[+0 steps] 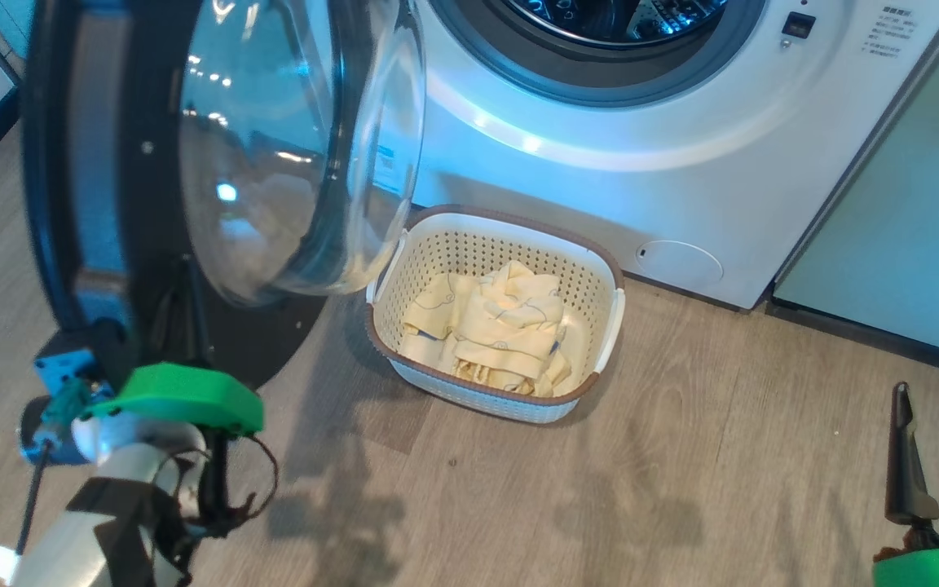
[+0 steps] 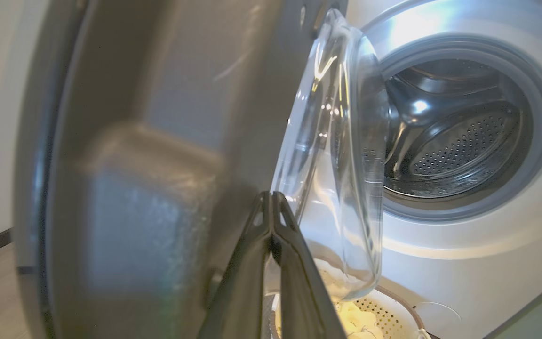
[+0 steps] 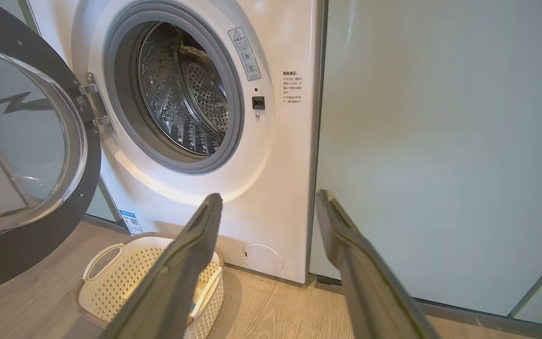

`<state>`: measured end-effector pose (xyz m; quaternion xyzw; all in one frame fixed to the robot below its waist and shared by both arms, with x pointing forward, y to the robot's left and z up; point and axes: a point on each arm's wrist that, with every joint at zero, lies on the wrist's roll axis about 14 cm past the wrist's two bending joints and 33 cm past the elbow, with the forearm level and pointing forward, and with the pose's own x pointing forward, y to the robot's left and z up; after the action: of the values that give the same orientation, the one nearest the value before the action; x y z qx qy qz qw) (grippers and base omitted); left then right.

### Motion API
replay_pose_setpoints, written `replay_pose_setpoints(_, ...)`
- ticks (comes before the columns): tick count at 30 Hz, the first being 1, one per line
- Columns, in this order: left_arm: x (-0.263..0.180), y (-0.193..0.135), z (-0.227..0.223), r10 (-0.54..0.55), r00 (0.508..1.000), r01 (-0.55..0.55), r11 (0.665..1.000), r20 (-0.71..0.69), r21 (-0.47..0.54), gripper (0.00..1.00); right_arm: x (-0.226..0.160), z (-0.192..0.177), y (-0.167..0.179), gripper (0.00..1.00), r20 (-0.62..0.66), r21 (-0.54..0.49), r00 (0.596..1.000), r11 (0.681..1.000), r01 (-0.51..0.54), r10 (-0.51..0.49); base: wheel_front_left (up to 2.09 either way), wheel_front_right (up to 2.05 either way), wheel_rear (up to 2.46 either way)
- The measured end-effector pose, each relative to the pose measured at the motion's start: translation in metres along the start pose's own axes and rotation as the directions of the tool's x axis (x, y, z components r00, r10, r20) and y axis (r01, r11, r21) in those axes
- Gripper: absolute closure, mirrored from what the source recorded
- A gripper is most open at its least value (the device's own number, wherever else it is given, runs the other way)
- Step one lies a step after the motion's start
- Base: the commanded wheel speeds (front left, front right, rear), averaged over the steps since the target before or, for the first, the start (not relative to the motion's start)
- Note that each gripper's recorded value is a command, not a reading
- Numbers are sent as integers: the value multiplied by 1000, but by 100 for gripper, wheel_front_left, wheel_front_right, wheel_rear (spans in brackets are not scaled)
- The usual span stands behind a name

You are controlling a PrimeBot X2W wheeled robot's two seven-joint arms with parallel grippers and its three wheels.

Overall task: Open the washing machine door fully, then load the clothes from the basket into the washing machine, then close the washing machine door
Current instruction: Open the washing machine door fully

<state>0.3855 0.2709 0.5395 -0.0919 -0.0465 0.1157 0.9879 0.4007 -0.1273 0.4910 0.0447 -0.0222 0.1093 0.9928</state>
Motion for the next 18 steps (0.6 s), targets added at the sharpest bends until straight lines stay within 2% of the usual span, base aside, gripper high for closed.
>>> replay_pose_setpoints(18, 12, 75, -1, 209, 978, -208, 977, -19, 47, 100, -3, -1, -2, 0, -6, 0, 1000, 1000, 7, -7, 0, 0, 0)
